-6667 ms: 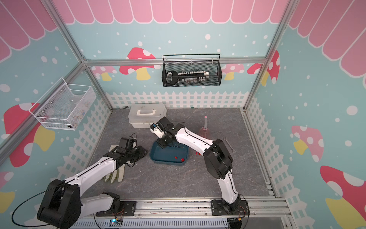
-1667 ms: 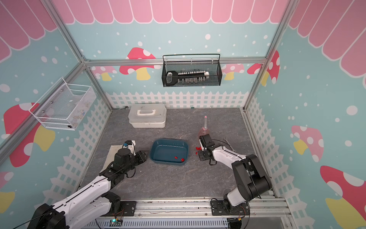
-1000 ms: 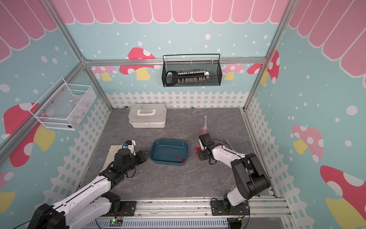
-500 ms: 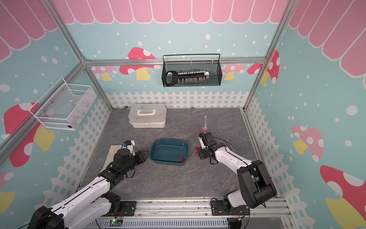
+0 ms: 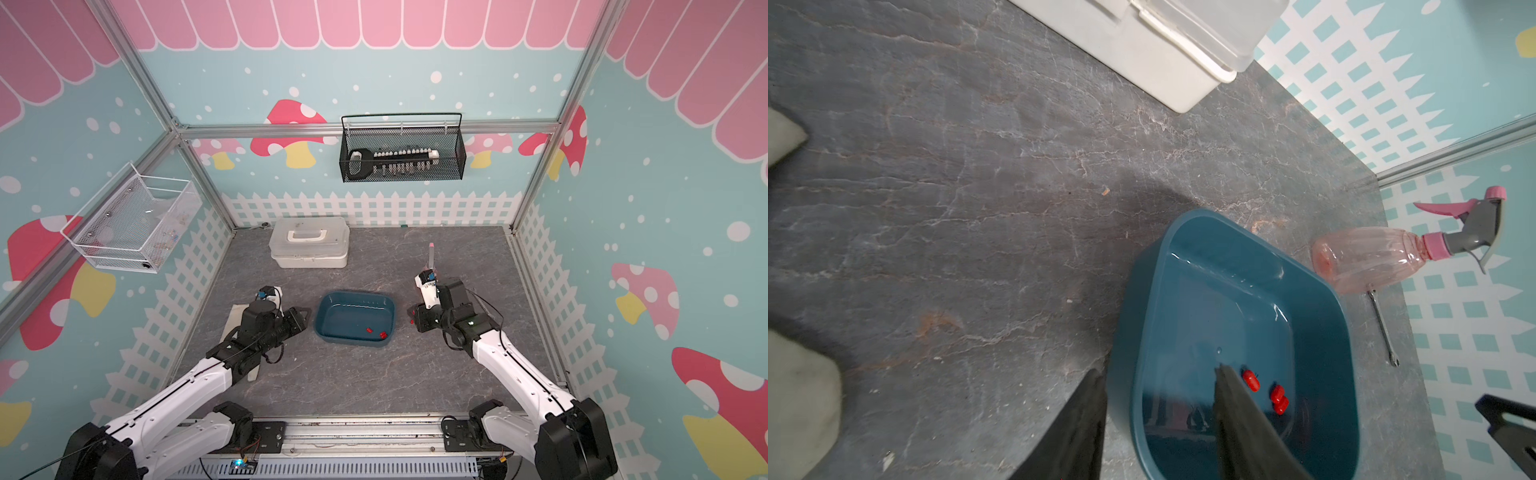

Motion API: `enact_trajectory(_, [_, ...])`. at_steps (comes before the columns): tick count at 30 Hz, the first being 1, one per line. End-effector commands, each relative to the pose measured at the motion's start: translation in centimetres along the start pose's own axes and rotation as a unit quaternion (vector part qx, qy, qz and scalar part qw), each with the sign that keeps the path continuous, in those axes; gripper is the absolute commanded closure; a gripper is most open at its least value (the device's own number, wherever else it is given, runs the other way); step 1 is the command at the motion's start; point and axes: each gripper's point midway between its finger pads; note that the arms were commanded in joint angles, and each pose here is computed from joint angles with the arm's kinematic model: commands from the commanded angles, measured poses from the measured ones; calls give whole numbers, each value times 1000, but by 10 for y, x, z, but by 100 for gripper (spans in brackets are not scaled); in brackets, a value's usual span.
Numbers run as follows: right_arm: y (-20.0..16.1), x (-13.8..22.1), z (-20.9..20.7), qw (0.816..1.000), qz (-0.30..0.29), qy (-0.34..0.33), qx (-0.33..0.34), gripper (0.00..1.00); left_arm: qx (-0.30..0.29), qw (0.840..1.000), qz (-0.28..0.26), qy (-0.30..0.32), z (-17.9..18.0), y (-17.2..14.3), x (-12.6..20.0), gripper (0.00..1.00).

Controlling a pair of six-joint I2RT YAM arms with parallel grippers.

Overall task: Take the screw protection sleeves out of the storage box
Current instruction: Place the screw protection sleeve at the center of the board, then adjust the storage box at the center of the board.

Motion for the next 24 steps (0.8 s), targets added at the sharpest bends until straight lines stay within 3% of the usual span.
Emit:
enact_trajectory(1, [8, 10, 25, 998, -38, 46, 16, 66, -23, 999, 20, 16, 1, 0, -6, 53])
enact_trajectory(8, [17, 12, 20, 994, -89, 10, 55, 71, -53, 998, 43, 7, -9, 12, -23, 46])
enact_trajectory(16, [11, -20, 35, 994, -42, 8, 103, 73, -99, 987, 118, 47, -6, 18, -40, 42])
enact_trajectory(24, [13, -5, 38, 991, -69, 10, 117, 74, -143, 969, 193, 56, -6, 12, -42, 44])
Point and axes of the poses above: each gripper's point midway between its finger pads, its own x axis back along the fingers, its own z axis along the line the jaws close on, y = z × x, and after that the axes turned 15 degrees about -x, right-handed
